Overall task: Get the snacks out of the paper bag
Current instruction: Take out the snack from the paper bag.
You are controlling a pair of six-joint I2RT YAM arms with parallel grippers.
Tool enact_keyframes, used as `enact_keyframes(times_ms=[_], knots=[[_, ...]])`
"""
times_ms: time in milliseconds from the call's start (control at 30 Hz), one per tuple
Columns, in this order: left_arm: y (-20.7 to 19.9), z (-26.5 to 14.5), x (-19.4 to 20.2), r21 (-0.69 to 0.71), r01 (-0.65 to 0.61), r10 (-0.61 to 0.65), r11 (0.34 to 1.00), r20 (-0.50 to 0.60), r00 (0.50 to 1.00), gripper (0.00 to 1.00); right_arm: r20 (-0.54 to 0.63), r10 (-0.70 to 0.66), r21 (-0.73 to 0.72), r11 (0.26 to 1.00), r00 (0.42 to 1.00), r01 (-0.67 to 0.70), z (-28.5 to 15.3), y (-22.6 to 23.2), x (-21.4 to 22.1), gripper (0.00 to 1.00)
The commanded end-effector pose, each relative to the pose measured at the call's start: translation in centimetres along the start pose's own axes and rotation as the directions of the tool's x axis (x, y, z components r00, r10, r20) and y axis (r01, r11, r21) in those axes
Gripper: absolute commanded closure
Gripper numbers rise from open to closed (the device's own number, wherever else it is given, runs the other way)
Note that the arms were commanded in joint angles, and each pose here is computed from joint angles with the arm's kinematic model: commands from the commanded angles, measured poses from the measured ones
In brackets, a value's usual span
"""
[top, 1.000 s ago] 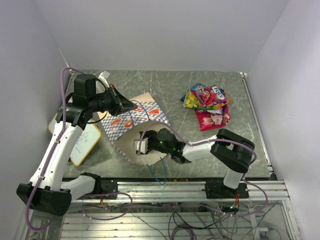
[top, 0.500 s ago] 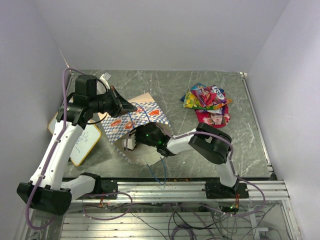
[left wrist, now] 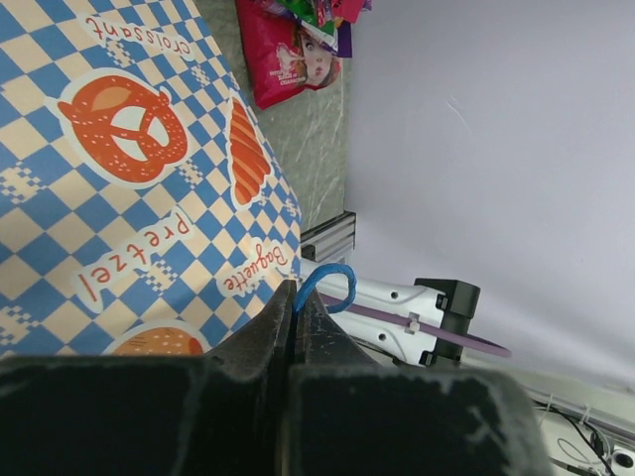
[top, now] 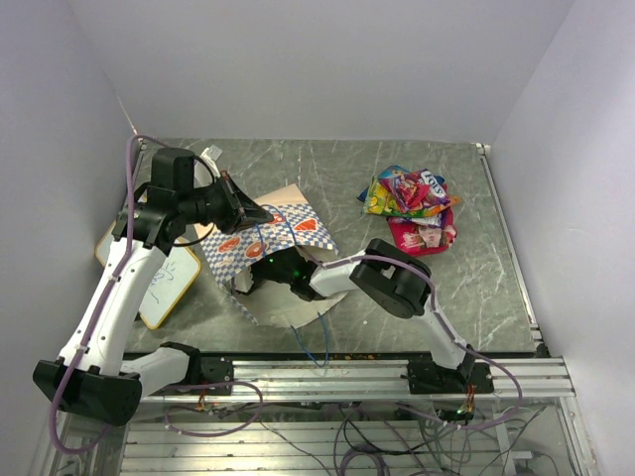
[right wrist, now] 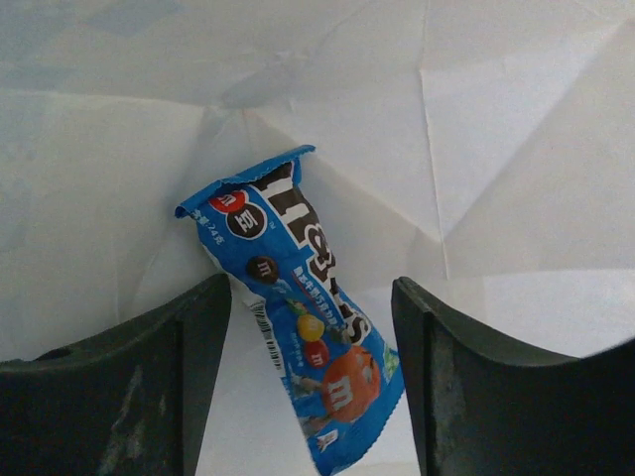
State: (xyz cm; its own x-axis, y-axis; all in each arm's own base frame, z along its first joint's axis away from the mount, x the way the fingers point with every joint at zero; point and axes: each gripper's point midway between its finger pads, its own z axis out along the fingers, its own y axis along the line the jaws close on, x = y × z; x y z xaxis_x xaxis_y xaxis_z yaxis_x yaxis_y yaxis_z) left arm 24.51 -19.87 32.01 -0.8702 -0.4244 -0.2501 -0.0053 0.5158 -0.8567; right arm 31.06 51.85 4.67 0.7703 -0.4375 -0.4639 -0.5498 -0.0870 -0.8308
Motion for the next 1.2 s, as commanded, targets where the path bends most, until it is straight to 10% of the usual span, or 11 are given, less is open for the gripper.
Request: enact_keyframes(times_ms=[0,200,567,1167], knots=[[-1.0,-0.5,0.2,0.004,-0.017,0.017,1.000,0.002,1.000,0.93,-0.009,-0.015,-0.052,0.999,1.000,0.014,1.0,1.3,1.2,0.39],[-0.9,-0.7,0.3,-0.007,-0.005,0.005,1.000,0.020,1.000,0.93,-0.010,-0.007,-0.064,0.998,1.000,0.006,1.5,1.1,1.8,0.70],[-1.5,-0.9,-0.6,-0.004,-0.015,0.015,1.000,0.061,0.998,0.93,-0.055,0.083,-0.032,0.996,0.995,-0.085,-2.3,-1.0,0.1,0.95],[-2.7,0.0,-3.6,0.029,-0.021,0.016,0.999,0.168,0.986,0.93,-0.268,0.458,-0.075,0.867,0.848,-0.492,-20.2,1.9,-3.2,1.00]])
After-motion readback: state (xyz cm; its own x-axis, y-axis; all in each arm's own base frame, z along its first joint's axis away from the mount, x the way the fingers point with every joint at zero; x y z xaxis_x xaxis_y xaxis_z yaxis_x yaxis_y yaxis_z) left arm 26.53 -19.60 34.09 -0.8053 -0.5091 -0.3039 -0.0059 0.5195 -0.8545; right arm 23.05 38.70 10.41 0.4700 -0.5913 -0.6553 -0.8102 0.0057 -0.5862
